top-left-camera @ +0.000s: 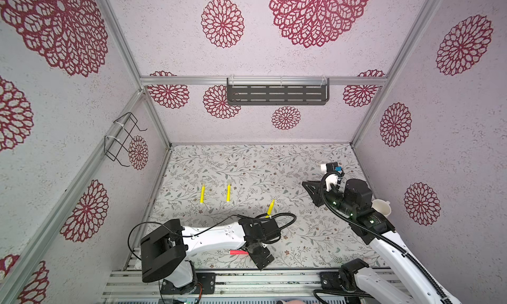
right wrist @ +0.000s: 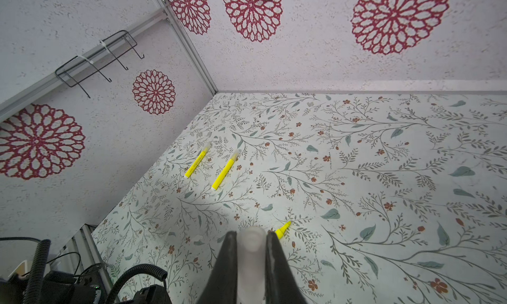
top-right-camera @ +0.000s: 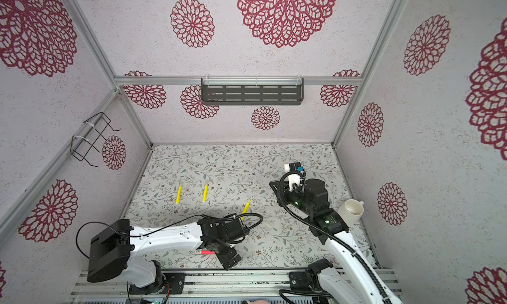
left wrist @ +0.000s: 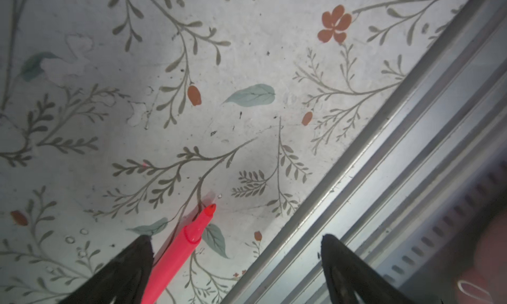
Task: Insert the pens into the pen caps
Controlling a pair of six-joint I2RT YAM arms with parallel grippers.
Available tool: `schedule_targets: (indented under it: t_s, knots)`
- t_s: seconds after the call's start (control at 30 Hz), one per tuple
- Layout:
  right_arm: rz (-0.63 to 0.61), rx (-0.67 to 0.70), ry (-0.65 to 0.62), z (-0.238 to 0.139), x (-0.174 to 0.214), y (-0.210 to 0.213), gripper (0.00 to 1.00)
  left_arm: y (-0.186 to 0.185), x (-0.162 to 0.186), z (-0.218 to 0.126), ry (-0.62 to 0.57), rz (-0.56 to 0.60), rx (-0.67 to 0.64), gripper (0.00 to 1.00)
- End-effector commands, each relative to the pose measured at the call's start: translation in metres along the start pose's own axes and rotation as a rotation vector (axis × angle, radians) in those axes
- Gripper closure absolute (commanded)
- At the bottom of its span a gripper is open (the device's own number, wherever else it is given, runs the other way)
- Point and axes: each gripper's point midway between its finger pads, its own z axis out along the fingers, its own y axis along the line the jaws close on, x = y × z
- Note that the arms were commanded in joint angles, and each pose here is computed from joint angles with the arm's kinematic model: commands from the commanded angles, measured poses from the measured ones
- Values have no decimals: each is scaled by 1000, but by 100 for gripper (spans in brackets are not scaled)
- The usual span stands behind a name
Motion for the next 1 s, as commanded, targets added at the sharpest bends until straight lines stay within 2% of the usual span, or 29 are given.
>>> schedule_targets:
  t_s: [0.0,0.13,0.7,0.83,0.97]
  knots:
    - [10,-58,-54,-2,-11,11,100,10,11,-3,51,-62,-74,5]
    - [10,-78,-62,-3,-11,13,100,14,29,3,86,-107,-89,8]
    - [28,-93,-81,-5,-10,15,100,24,44,28,154,-162,-90,22]
    - [25,-85,-90,-8,-11,15,100,26,45,33,181,-170,-85,36]
    - [26,-74,-95,-10,-11,13,100,26,47,37,201,-170,-91,60]
